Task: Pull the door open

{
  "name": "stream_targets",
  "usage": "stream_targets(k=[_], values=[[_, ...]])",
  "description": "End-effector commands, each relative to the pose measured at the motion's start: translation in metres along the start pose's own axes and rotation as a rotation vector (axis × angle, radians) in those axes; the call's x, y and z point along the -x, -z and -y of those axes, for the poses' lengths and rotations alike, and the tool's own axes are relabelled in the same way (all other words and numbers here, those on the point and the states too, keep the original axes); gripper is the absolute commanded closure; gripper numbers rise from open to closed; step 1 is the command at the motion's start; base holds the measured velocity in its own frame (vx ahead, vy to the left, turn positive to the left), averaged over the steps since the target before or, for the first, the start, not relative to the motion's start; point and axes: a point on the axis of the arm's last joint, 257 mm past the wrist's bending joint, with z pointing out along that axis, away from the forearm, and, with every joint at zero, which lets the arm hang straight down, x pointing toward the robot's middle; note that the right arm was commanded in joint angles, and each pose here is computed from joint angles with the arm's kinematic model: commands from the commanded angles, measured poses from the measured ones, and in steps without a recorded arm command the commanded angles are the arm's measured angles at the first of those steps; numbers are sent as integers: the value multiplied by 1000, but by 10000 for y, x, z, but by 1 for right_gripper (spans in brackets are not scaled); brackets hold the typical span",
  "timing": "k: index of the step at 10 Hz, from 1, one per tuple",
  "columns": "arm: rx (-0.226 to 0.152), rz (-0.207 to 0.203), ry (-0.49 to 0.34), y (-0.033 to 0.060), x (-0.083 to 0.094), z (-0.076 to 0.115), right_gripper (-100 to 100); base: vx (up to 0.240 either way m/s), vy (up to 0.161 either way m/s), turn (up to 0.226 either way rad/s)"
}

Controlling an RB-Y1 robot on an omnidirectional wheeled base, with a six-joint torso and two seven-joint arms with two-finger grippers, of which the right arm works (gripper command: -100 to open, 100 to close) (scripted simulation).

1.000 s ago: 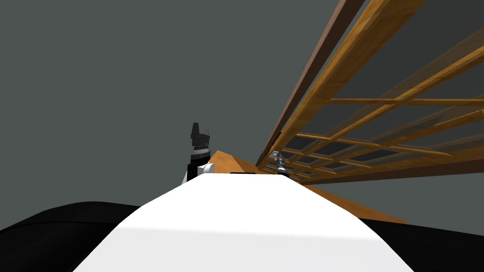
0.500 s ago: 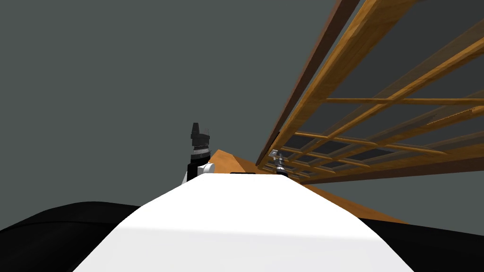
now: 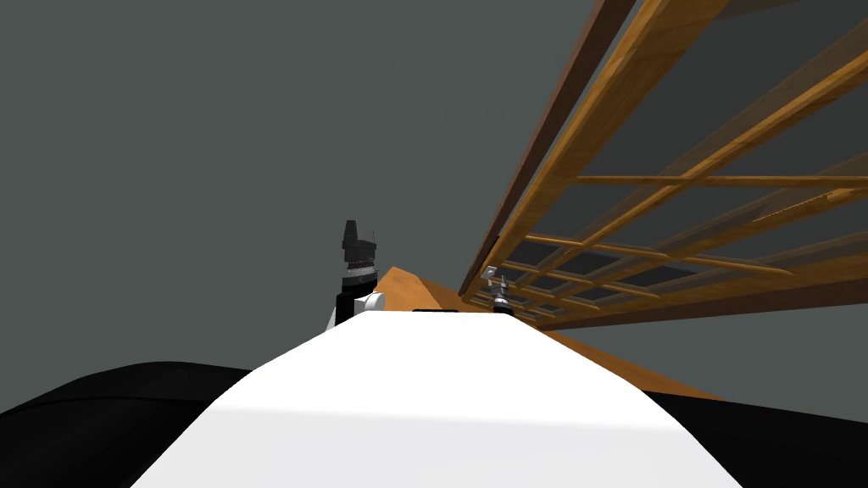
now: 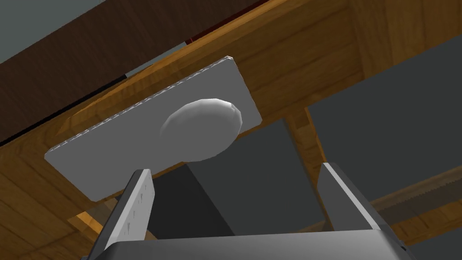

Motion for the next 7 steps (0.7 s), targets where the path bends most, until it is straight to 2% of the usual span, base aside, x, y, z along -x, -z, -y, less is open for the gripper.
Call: stream_targets(k=[1,2,3,4,6,7], values=[[4,9,-78,-17,-35,21,-100,-75,-8,57],[5,9,-95,-17,-35,21,-100,-51,-15,23],[8,15,-152,-26,-60,35,-100,-49,-23,30],[8,15,-156,-26,-60,35,-100,-41,-16,30],[14,28,-264,-44,-112,67,-100,-66,-21,49],[15,28,-280,-44,-112,67,-100,-60,-15,28]])
